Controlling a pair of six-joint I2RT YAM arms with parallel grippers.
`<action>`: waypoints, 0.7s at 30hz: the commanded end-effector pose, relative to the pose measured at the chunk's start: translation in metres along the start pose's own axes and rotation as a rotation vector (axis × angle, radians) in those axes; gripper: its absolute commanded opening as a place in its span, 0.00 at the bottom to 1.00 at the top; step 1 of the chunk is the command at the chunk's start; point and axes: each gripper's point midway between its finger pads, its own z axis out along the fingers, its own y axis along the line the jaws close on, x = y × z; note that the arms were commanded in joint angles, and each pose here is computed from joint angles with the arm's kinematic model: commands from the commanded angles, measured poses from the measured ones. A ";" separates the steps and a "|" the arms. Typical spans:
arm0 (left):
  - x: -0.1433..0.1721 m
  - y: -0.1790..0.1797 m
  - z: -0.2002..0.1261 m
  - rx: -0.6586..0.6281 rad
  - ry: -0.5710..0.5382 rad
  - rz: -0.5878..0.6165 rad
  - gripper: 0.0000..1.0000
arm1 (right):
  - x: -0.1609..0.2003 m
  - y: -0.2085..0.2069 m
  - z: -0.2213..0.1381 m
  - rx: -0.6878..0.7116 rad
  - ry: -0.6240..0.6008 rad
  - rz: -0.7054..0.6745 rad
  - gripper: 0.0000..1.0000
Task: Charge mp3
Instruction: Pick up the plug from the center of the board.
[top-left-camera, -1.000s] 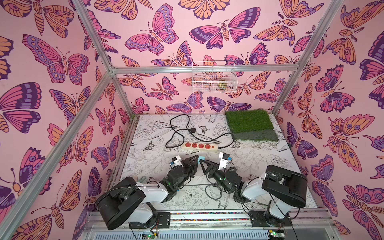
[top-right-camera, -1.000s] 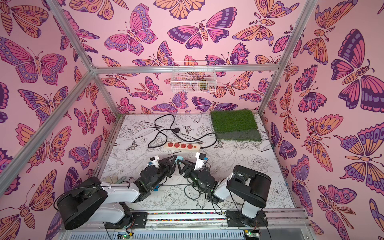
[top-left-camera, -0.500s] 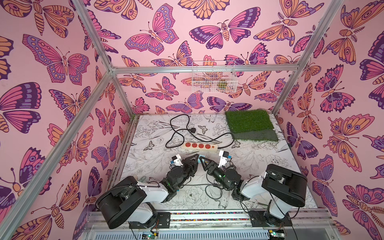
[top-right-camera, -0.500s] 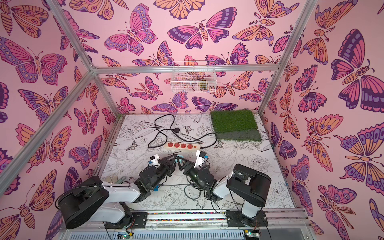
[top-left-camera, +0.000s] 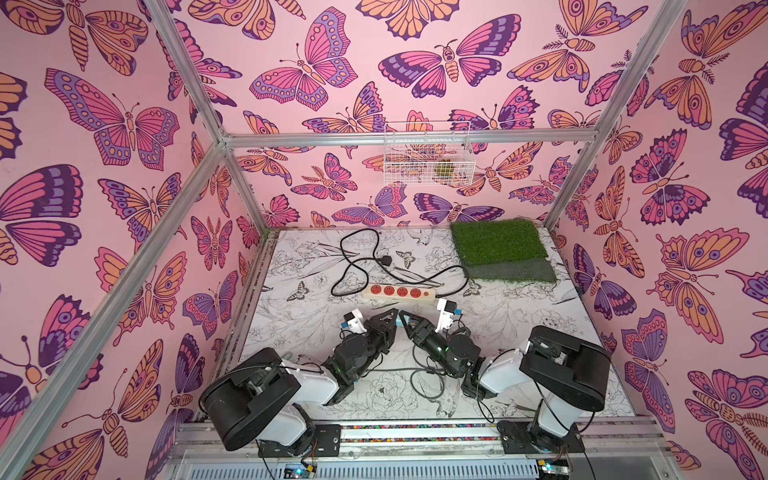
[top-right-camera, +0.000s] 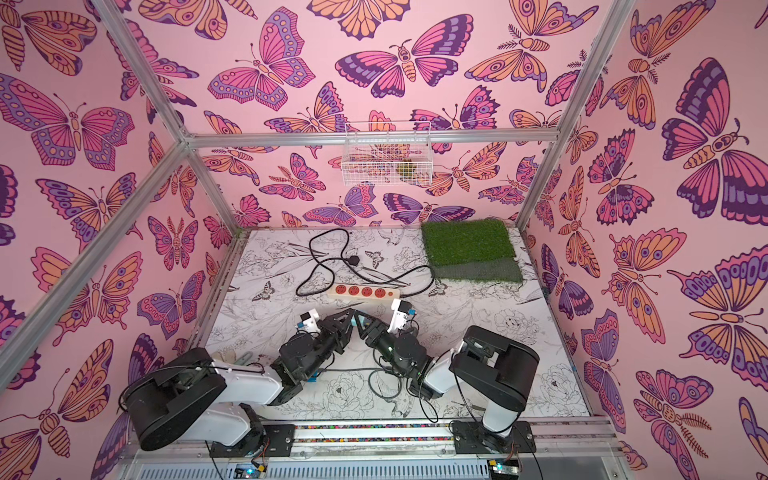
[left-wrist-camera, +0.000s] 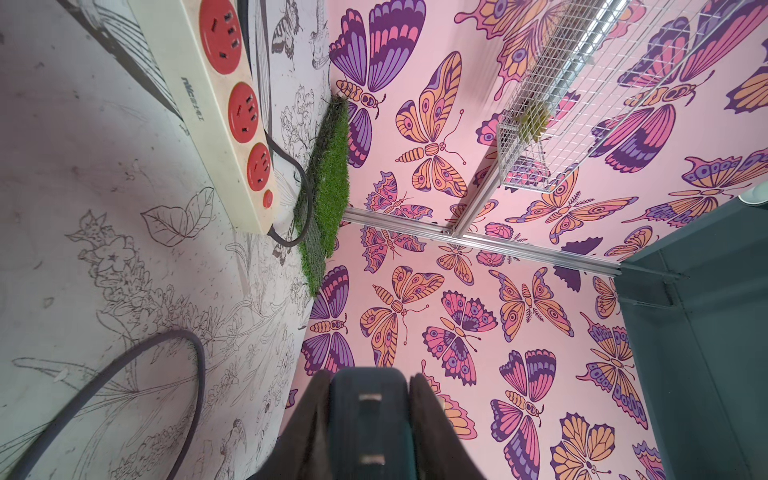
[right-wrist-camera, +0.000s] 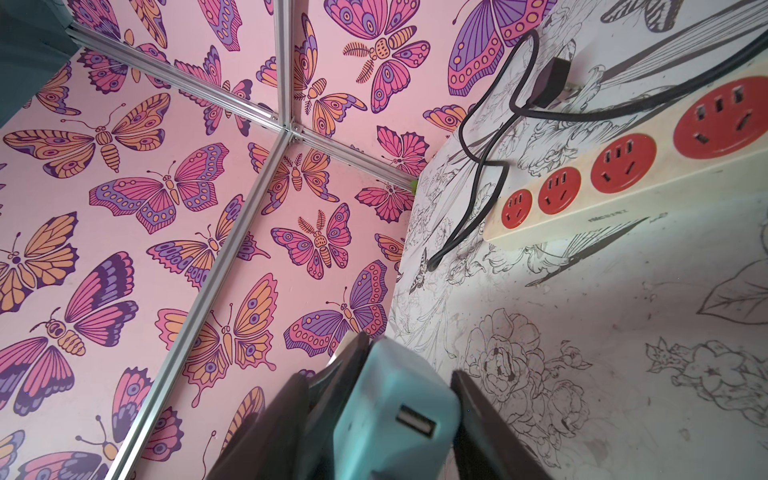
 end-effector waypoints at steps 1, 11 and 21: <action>0.004 -0.004 -0.003 0.028 0.014 0.012 0.00 | -0.002 0.008 0.005 -0.030 -0.002 0.024 0.54; 0.005 -0.008 -0.004 0.042 0.018 0.023 0.00 | -0.001 0.012 0.012 -0.043 0.000 0.058 0.50; 0.006 -0.010 -0.003 0.054 0.023 0.026 0.00 | 0.000 0.011 0.013 -0.044 0.011 0.083 0.44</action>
